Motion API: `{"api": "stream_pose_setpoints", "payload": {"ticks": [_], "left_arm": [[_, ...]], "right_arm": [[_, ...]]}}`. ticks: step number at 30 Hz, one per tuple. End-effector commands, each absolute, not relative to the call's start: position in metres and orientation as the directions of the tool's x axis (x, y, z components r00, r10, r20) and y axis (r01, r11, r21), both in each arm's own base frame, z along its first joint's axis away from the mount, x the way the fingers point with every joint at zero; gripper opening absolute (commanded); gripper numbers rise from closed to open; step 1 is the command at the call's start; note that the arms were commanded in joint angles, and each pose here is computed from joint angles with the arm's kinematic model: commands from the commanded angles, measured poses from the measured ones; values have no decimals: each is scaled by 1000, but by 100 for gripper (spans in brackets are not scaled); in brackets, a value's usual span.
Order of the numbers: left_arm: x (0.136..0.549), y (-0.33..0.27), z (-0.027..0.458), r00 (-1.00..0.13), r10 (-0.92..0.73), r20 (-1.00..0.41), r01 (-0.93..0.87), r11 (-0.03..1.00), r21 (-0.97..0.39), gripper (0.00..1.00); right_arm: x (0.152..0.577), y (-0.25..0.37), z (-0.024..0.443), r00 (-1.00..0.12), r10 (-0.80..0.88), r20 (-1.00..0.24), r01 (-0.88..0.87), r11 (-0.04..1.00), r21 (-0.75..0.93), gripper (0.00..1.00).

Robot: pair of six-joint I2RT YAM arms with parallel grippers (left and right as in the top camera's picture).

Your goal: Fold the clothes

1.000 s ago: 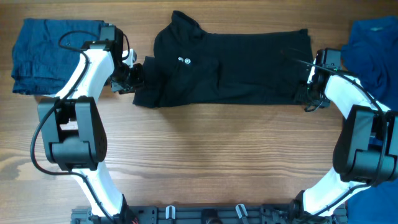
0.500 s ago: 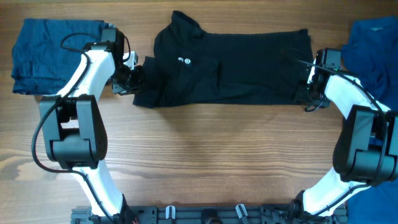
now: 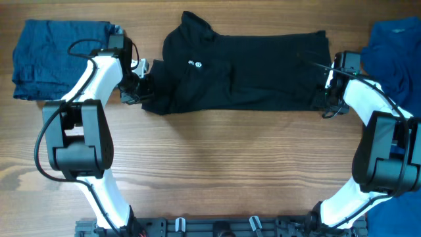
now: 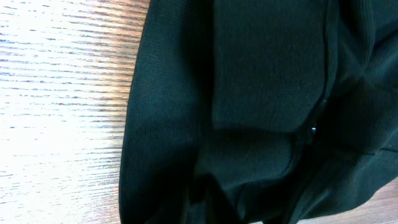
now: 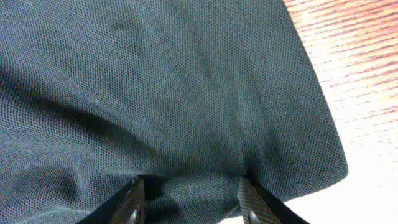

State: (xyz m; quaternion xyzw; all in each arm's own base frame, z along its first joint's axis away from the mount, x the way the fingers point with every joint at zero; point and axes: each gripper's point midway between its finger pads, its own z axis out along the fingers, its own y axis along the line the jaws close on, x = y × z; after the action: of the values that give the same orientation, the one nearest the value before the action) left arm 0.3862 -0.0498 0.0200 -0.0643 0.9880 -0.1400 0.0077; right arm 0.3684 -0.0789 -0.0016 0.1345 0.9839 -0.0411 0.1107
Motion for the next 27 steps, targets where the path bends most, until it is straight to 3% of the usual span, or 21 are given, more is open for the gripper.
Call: {"api": "stream_pose_setpoints", "payload": {"ticks": [1, 6, 8, 12, 18, 23, 24, 27], "left_arm": [[383, -52, 14, -992, -125, 22, -125, 946, -298, 4], [399, -44, 20, -987, -158, -27, -142, 943, -300, 4], [402, -11, 16, -944, -330, -23, -318, 924, -213, 4], [403, 22, 14, -871, -490, -20, -479, 858, -184, 4], [402, 19, 13, -870, -492, -10, -481, 855, -194, 4], [412, -1, 31, -877, -480, -8, -452, 832, -320, 7], [414, 0, 36, -877, -480, -21, -448, 833, -325, 8], [423, 1, 60, -874, -479, -84, -425, 836, -348, 22]], "right_arm": [[344, -82, -24, -952, 268, -146, 283, 955, -90, 49], [346, -83, -24, -946, 286, -154, 302, 949, -87, 49], [346, -83, -24, -946, 286, -154, 302, 949, -87, 48], [346, -83, -24, -946, 286, -153, 301, 950, -87, 49], [345, -83, -24, -946, 286, -153, 301, 950, -87, 49], [345, -82, -24, -946, 286, -151, 301, 950, -87, 49], [347, -81, -23, -946, 285, -154, 300, 951, -79, 50], [367, -75, -6, -939, 283, -193, 291, 956, -15, 66]]}}
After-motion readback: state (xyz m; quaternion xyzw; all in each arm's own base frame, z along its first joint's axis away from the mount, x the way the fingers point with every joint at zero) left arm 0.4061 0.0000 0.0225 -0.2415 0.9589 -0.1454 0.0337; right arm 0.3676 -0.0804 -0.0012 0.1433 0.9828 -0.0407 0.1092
